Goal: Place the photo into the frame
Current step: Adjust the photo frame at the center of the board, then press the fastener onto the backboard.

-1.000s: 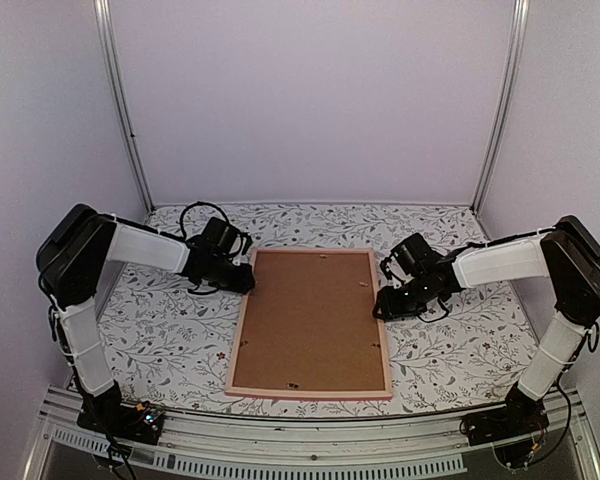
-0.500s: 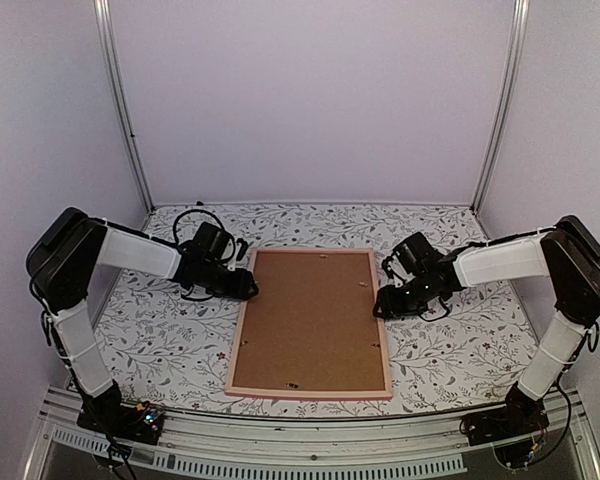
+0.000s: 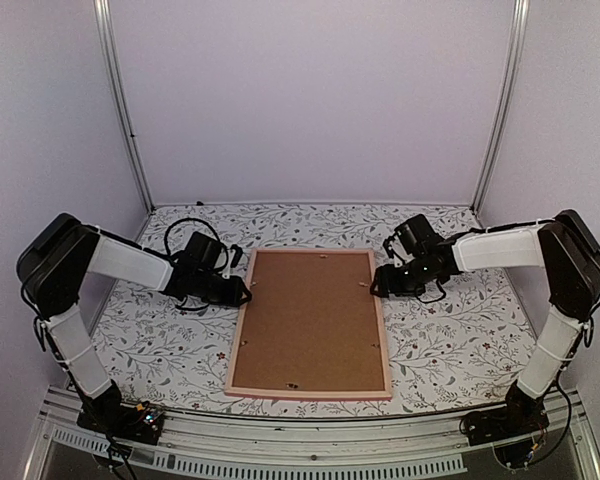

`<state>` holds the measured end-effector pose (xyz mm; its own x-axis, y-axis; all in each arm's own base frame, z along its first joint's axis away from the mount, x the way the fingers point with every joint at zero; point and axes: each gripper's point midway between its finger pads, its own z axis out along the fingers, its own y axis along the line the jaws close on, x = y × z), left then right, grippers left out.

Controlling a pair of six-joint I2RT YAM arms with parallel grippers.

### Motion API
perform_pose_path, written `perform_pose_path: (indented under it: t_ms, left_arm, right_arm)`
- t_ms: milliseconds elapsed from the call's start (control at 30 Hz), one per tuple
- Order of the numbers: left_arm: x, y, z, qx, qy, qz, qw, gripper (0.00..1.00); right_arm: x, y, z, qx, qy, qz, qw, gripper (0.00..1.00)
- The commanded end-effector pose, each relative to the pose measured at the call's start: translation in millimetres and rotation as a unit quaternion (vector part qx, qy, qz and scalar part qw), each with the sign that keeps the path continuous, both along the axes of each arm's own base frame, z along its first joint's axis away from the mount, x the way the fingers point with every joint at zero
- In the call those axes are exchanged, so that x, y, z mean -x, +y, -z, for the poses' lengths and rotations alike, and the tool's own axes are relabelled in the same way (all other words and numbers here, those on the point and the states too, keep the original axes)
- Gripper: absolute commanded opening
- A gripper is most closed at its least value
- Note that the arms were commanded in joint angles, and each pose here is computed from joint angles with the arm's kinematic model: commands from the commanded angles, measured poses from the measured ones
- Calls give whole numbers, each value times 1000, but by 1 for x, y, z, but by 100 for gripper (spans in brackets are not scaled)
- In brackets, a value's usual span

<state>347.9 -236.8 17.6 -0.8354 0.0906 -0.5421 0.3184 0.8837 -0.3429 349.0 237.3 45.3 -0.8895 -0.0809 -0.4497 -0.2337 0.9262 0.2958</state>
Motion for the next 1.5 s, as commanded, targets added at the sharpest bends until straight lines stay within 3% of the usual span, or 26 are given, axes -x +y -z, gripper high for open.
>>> perform_pose_path:
  t_ms: [0,233,667,1067,1467]
  left_arm:
    - [19,-7,4,-1,10,24,1000,19]
    - [27,-15,0,1,6,28,1000,16]
    - [26,-19,-9,-5,-4,20,1000,17]
    - [26,-15,-6,-17,-3,14,1000,17]
    - [22,-20,-14,-16,-11,16,1000,17]
  right_arm:
    - [-19,9,1,-4,-8,-4,1000,65]
    - [-31,14,17,10,0,-11,1000,65]
    - [-18,12,35,10,19,-19,1000,63]
    - [-31,11,15,-64,22,9,998,65]
    - [-27,-10,40,4,38,23,999,60]
